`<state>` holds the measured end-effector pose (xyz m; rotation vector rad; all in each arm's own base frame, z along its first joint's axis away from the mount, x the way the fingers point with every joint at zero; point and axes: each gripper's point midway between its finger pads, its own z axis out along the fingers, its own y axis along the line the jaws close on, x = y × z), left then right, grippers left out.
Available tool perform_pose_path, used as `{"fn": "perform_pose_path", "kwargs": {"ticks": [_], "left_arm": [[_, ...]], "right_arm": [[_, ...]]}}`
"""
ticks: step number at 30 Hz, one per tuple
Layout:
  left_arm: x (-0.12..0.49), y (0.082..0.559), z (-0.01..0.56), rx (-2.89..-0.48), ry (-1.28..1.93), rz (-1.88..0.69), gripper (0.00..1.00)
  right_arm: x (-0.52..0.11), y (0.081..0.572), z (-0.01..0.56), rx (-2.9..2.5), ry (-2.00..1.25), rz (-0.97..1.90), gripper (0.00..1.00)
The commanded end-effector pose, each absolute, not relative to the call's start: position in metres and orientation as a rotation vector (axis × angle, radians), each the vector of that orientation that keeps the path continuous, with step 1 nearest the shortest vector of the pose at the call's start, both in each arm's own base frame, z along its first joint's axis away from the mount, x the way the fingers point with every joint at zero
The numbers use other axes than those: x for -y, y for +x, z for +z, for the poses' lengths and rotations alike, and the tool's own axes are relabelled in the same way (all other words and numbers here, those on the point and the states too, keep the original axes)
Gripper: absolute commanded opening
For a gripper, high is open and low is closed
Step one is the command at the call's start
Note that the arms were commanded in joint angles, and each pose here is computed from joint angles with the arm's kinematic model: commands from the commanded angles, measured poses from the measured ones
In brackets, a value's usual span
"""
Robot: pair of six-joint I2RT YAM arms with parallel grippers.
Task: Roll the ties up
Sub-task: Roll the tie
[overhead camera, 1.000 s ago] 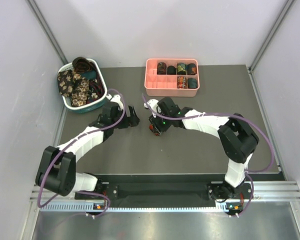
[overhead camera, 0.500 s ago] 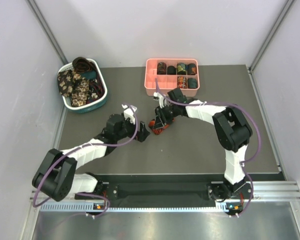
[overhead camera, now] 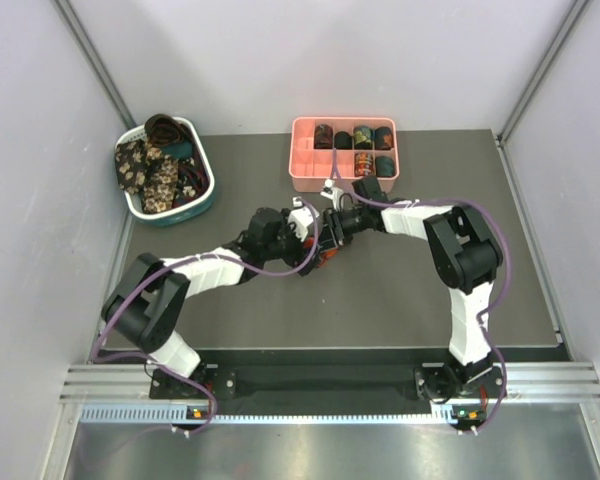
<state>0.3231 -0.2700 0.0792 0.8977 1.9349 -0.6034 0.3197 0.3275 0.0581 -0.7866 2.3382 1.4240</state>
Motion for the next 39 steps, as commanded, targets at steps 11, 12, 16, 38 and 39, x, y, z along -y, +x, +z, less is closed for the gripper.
{"fn": "perform_pose_path", "kwargs": {"ticks": [11, 12, 16, 38, 39], "left_arm": [[0.287, 0.338, 0.044, -2.045, 1.103, -0.546, 0.97], [0.287, 0.342, 0.045, -2.049, 1.101, -0.526, 0.97], [0.287, 0.341, 0.035, -2.091, 1.113, -0.497, 0.92], [0.292, 0.324, 0.033, -2.165, 1.163, -0.420, 0.66], [0.293, 0.324, 0.033, -2.161, 1.162, -0.418, 0.70]], "right_arm": [[-0.313, 0.320, 0.024, -2.377, -0.690, 1.524, 0.07], [-0.313, 0.320, 0.022, -2.383, -0.688, 1.523, 0.07], [-0.313, 0.323, 0.022, -2.379, -0.691, 1.515, 0.07], [-0.299, 0.334, 0.010, -2.468, -0.665, 1.303, 0.37], [-0.299, 0.334, 0.009, -2.476, -0.666, 1.299, 0.33]]}}
